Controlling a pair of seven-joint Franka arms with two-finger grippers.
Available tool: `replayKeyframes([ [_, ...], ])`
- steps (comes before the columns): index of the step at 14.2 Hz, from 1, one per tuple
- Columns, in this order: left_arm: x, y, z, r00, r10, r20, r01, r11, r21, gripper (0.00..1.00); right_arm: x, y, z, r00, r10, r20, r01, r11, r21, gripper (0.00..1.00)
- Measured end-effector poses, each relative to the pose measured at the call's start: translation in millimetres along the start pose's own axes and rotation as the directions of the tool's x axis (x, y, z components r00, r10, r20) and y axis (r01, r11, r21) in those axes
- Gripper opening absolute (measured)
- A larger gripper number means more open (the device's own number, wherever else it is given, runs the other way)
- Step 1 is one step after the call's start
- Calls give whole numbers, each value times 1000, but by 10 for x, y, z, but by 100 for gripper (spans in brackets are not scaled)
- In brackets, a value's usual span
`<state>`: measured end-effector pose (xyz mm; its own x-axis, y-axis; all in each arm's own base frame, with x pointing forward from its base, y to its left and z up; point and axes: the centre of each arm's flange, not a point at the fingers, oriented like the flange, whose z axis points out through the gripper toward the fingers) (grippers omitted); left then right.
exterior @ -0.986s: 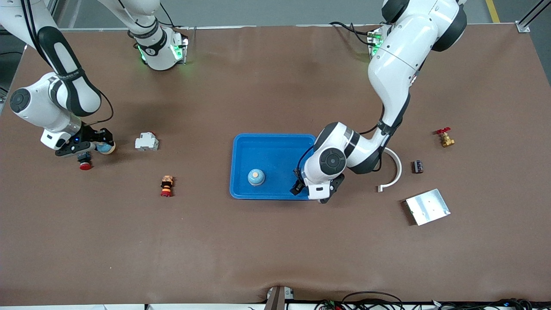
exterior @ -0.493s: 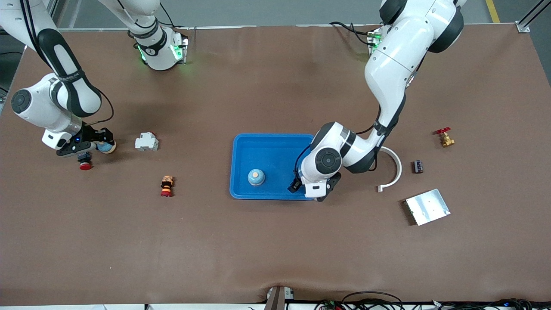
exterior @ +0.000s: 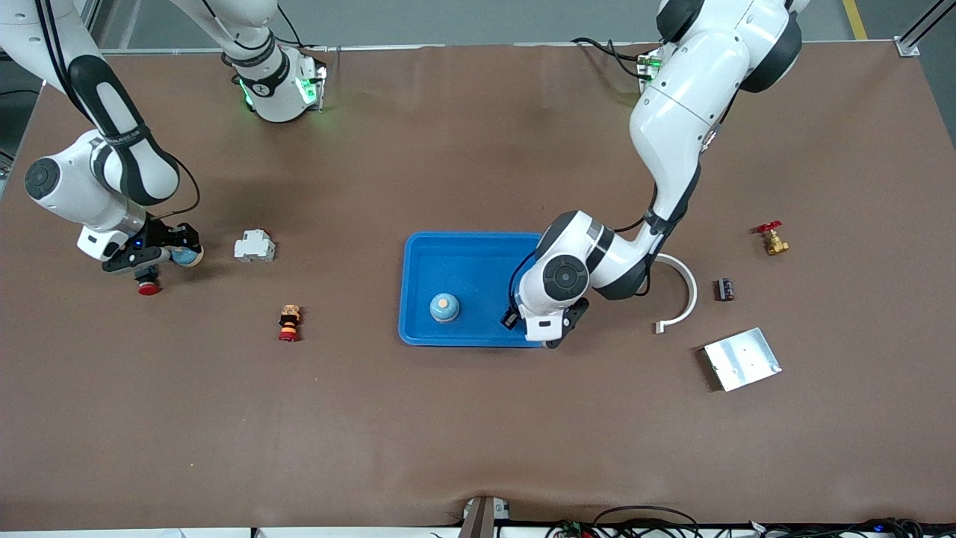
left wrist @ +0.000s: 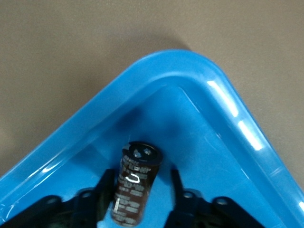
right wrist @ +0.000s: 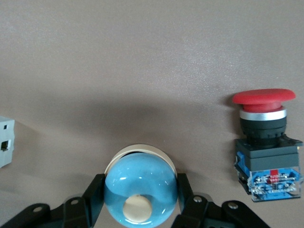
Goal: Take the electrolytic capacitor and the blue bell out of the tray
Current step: 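Grasp the second brown capacitor in the tray with the left gripper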
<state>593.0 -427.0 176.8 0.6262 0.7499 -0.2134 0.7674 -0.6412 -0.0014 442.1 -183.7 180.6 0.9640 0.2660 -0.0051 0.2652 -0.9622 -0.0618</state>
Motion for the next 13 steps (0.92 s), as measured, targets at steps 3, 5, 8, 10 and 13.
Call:
replayKeyframes([
  [3, 50, 14, -34, 1000, 12, -28, -12, 1000, -3, 31, 0, 2, -1, 1000, 1, 0, -1, 1000, 0, 66],
  [5, 61, 27, -71, 999, 20, -40, -20, 1000, -3, 31, -2, 4, 11, 1000, 1, -1, -1, 1000, -1, 80],
  [8, 32, 65, -297, 999, 24, -47, -25, 1000, -11, 31, -2, 4, 19, 1000, 1, 2, -1, 1000, 1, 100],
  [10, 11, 110, -646, 998, 24, -59, -26, 999, -39, 31, 14, -7, -15, 1000, -2, 17, 1, 1000, 19, 100],
  [13, 134, 52, -1383, 997, 1, -80, -5, 999, -50, 31, 176, -45, -364, 999, 14, 47, -16, 998, 59, 100],
])
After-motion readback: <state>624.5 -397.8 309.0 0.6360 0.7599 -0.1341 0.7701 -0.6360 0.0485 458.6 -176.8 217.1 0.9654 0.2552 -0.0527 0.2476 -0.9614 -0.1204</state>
